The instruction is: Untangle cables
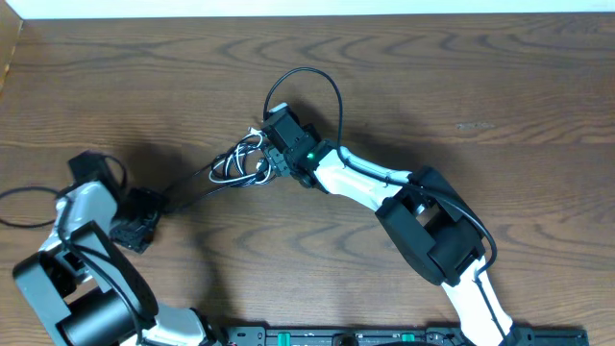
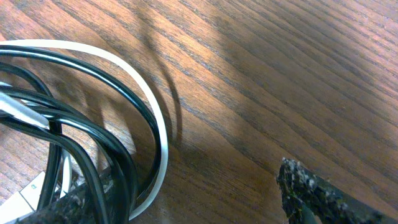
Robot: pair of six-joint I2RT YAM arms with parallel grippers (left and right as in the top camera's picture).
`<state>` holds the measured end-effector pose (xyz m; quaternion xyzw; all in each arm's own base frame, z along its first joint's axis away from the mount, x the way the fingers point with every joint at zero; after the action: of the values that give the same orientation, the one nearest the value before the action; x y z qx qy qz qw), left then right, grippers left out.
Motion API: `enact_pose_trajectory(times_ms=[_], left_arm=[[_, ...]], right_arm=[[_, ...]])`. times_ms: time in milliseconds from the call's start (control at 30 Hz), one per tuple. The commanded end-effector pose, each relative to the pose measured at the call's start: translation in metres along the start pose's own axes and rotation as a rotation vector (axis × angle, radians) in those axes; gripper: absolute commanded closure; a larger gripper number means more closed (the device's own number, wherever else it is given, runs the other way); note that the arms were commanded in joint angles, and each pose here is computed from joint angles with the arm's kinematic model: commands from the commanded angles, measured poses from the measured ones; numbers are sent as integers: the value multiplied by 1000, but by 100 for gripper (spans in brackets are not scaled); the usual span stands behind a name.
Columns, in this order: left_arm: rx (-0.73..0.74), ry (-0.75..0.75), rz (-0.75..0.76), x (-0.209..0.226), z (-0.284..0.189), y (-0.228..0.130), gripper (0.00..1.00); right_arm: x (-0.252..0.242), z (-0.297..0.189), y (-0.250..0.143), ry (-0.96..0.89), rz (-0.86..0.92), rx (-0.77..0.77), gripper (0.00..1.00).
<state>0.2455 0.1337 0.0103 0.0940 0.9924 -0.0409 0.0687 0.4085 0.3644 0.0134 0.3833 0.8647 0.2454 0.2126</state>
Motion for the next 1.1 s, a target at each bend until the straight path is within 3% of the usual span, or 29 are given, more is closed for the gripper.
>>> enact_pose_trajectory(times_ms=[0,133,233,533,767,900,1067], left_arm=[[75,-141,10,-18,-14,-9,24],[0,-215,51,-33,-43,-7,22],[-73,-279,106,-47,-70,-11,11],[-248,-310,329,-74,-109,-38,15],[-220,-252,513,-100,-91,-62,16],[-184,-195,592,-112,-64,-69,32],[-189,-127,616,-120,-27,-65,35]], right_arm=[[-22,31,-59,-94,-21,152,25],[-22,31,-58,-94,-21,151,25],[-22,31,-58,-92,-20,148,25],[-21,32,-56,-83,-18,141,25],[-20,32,-56,-79,-18,140,24],[-20,32,-56,-79,-18,140,23],[-20,32,-56,-79,-19,140,22]])
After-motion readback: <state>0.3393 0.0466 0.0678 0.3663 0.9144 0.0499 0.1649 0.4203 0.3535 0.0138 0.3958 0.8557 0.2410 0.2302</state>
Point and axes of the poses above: each gripper's point midway between its finger pads, its own z axis out along the fingers, its own x axis along the line the jaws close on, y = z × x, the point moved 1 cm from there along -z, back along the fingers, and after that the axes turned 12 degrees about -z, right-handed, at the moved point
